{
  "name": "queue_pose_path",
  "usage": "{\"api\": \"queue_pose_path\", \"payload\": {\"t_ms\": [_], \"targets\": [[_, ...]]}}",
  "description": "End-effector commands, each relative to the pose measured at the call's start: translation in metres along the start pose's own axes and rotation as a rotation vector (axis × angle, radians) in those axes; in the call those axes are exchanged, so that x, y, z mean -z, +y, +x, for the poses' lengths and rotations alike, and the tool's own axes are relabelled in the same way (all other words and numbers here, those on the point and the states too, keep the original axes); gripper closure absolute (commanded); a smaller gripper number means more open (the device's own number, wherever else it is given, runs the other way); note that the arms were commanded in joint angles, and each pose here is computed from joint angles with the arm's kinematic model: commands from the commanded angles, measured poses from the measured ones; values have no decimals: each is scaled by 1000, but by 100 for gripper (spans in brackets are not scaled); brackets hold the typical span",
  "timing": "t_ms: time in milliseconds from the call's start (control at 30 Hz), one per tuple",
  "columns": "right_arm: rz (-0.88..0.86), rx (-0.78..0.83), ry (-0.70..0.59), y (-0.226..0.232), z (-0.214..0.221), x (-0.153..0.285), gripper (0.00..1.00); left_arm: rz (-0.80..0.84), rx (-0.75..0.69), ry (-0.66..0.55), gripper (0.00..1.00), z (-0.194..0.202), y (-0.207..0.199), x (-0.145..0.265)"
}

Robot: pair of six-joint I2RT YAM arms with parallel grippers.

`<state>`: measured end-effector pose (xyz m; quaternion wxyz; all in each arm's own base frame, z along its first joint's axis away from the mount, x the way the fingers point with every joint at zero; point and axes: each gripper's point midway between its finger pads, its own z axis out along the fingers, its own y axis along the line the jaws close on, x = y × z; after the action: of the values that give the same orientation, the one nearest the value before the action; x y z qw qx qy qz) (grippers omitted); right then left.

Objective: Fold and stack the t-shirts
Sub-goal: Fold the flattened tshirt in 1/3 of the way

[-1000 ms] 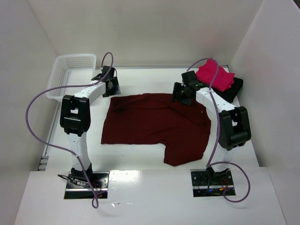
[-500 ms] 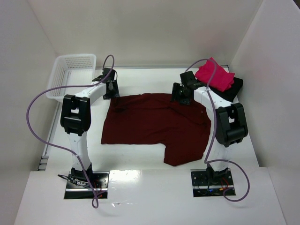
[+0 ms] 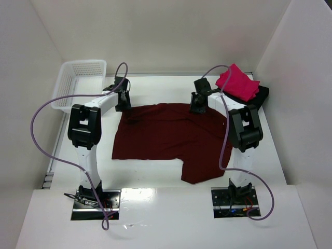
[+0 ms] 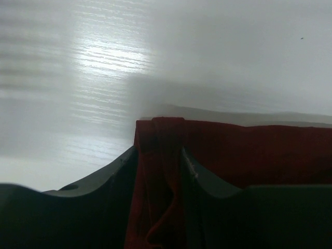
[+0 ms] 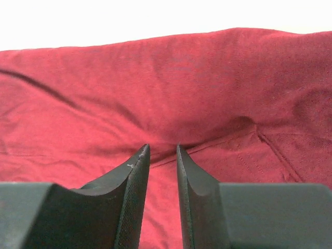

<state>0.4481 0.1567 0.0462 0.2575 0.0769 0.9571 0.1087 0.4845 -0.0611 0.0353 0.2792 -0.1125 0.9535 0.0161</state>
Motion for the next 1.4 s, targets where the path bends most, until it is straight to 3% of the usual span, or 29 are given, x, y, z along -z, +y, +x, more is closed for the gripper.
{"api": "queue_pose_path", "payload": {"t_ms": [0, 167, 267, 533, 800, 1133, 1267, 1367], "targets": [[5, 30, -56, 7, -20, -2, 67, -25, -26, 30, 56, 12, 4, -10], [17, 36, -52, 4, -18, -6, 67, -51, -28, 29, 62, 11, 8, -12], [39, 39, -49, 0, -17, -12, 67, -88, -20, 6, 72, 5, 14, -11], [71, 40, -16, -8, -7, -30, 90, -145, 17, -46, 100, -10, 21, -5], [110, 41, -4, -17, -2, -42, 97, -255, 41, -129, 98, -34, 46, 11], [118, 33, 12, -19, 3, -45, 100, -274, 104, -190, 92, -59, 64, 20], [118, 33, 12, -19, 3, -45, 100, -278, 117, -217, 87, -73, 71, 25], [118, 33, 12, -19, 3, -45, 100, -258, 112, -234, 77, -80, 68, 29]]}}
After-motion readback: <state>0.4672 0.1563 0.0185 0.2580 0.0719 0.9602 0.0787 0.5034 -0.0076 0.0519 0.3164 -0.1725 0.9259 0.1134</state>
